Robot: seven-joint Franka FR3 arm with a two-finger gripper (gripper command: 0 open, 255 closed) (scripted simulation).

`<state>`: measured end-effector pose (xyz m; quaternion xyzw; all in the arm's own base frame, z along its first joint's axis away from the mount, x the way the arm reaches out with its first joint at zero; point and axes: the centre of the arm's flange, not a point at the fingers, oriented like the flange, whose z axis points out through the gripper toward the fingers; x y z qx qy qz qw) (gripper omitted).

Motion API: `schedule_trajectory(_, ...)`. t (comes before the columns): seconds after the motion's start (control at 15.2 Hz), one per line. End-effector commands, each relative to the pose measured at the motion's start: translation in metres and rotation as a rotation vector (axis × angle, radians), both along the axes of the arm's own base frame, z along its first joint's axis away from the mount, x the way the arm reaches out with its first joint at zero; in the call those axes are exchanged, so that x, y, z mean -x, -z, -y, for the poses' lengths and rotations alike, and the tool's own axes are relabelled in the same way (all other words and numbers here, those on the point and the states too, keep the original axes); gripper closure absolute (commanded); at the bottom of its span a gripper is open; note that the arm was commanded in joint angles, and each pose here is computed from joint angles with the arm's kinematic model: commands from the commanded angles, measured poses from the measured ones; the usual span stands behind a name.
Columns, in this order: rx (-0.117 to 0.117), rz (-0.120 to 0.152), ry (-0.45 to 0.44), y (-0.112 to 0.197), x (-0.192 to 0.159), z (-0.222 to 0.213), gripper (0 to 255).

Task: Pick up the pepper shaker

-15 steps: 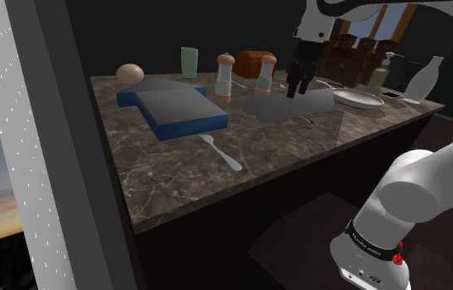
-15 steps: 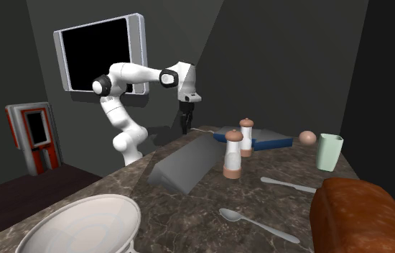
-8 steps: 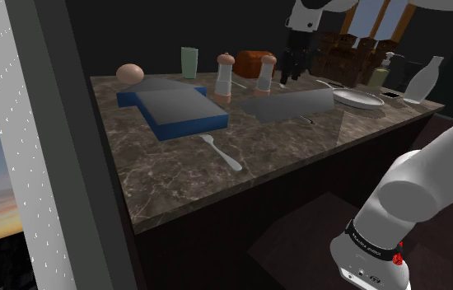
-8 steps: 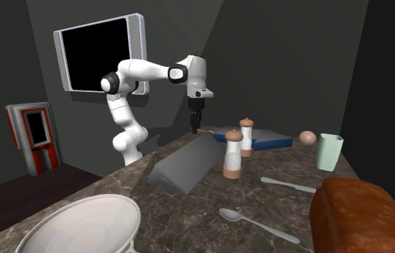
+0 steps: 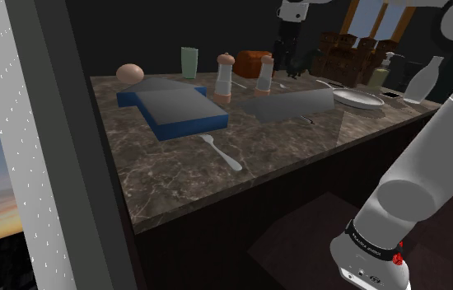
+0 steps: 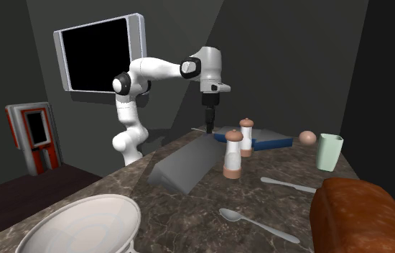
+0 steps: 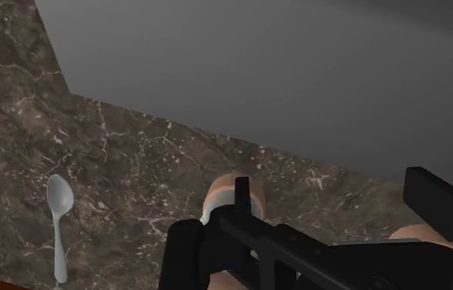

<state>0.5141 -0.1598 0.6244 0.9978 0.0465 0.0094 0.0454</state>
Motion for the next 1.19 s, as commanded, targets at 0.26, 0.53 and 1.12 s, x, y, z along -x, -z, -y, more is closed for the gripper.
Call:
schedule_trajectory(0.26,0.054,0.021,-0.018,-0.028,-0.055,0.038,0)
schedule_trajectory(0.53,0.079,0.031,-0.027,-0.036,-0.082,0.055,0)
schedule_trajectory(1.12,0.079,0.031,-0.027,-0.001,-0.082,0.055,255)
